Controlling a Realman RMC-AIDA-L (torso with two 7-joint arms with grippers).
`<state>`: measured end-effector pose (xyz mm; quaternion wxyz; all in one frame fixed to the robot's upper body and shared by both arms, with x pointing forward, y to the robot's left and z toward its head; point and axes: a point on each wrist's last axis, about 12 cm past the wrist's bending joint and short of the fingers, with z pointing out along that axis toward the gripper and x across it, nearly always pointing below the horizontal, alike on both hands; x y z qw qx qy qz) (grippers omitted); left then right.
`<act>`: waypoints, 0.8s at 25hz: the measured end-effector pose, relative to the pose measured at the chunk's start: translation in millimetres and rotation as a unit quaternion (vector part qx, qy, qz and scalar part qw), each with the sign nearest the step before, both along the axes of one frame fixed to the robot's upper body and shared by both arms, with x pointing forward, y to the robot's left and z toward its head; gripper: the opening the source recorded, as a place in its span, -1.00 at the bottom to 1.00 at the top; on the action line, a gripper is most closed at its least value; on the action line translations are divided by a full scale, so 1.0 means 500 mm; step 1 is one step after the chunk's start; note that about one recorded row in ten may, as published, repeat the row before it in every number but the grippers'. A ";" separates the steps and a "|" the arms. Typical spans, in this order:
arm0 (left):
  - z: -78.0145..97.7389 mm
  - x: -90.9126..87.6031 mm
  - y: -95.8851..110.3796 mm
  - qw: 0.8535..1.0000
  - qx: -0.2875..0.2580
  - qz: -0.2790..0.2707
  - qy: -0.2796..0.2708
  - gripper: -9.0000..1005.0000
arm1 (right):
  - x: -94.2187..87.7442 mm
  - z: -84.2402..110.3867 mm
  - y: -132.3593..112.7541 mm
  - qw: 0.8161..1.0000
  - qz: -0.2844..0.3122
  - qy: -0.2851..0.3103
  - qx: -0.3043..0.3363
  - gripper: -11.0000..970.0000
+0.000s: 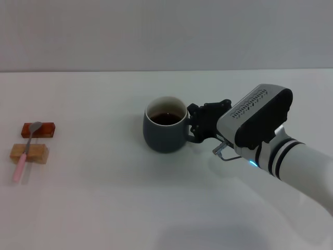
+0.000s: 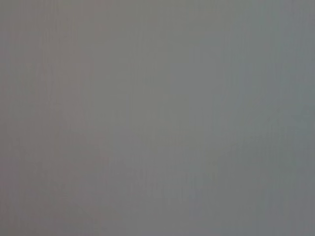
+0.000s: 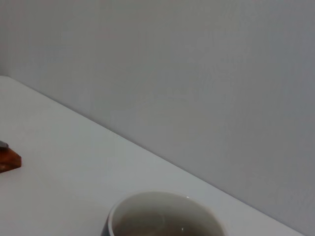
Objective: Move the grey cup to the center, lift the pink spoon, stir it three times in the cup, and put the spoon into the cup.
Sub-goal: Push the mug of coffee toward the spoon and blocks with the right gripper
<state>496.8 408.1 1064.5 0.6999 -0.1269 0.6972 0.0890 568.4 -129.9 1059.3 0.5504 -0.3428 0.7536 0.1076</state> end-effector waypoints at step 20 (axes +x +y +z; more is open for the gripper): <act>-0.002 -0.006 0.001 1.000 -0.001 0.003 0.000 0.52 | -0.015 0.010 0.066 0.999 0.051 -0.003 -0.002 -0.98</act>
